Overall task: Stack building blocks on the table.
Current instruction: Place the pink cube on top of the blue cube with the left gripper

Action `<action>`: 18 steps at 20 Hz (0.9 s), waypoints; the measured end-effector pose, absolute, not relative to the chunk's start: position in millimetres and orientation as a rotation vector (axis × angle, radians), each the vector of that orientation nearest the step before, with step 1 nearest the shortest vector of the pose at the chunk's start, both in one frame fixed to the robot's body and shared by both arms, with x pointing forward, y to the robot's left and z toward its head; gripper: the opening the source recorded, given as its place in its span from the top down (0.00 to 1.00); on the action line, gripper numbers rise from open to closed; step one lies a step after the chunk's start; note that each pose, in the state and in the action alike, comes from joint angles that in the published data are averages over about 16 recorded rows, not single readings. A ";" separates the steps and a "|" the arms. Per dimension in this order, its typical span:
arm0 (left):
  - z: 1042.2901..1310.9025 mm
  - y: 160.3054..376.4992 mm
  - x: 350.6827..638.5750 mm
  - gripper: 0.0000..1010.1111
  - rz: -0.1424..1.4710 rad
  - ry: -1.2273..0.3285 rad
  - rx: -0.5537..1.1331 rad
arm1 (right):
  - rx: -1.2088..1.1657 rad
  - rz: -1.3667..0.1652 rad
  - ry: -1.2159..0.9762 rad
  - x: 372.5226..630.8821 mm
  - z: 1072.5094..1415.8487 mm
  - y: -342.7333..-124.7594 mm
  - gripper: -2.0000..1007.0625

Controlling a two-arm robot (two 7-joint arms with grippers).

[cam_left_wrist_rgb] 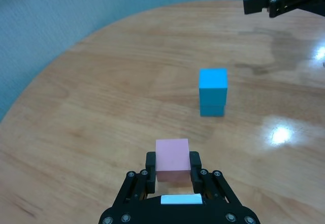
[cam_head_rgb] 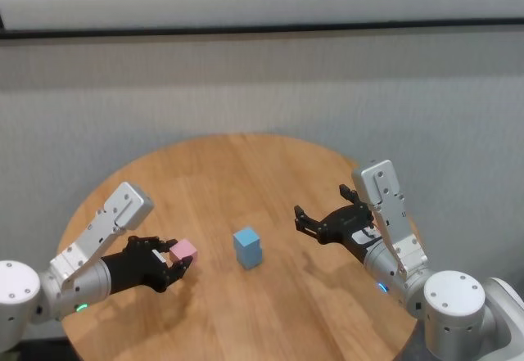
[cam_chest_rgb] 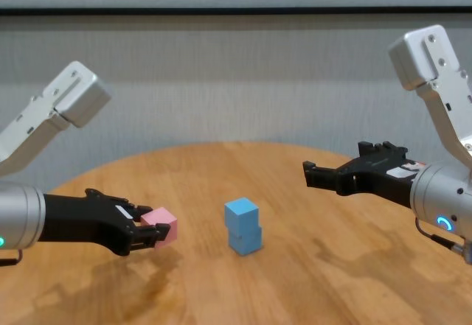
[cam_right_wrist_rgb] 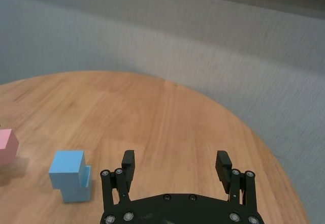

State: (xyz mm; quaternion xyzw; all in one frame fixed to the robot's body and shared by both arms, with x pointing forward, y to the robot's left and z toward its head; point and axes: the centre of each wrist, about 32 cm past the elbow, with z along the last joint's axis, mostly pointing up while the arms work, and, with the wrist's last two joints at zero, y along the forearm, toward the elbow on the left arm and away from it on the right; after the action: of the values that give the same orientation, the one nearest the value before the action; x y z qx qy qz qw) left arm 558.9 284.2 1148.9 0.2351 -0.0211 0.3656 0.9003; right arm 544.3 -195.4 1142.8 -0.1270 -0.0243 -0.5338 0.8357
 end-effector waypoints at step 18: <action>1198.8 254.3 575.0 0.60 0.694 -0.155 0.445 | -0.269 -1.130 -0.051 544.3 1142.8 -195.4 0.01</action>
State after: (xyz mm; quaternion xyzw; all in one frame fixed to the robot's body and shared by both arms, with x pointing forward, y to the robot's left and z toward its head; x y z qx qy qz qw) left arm 575.0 254.3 1198.8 0.2160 -0.0754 0.3367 0.9134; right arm 544.3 -195.4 1142.8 -0.1270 -0.0243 -0.5338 0.8357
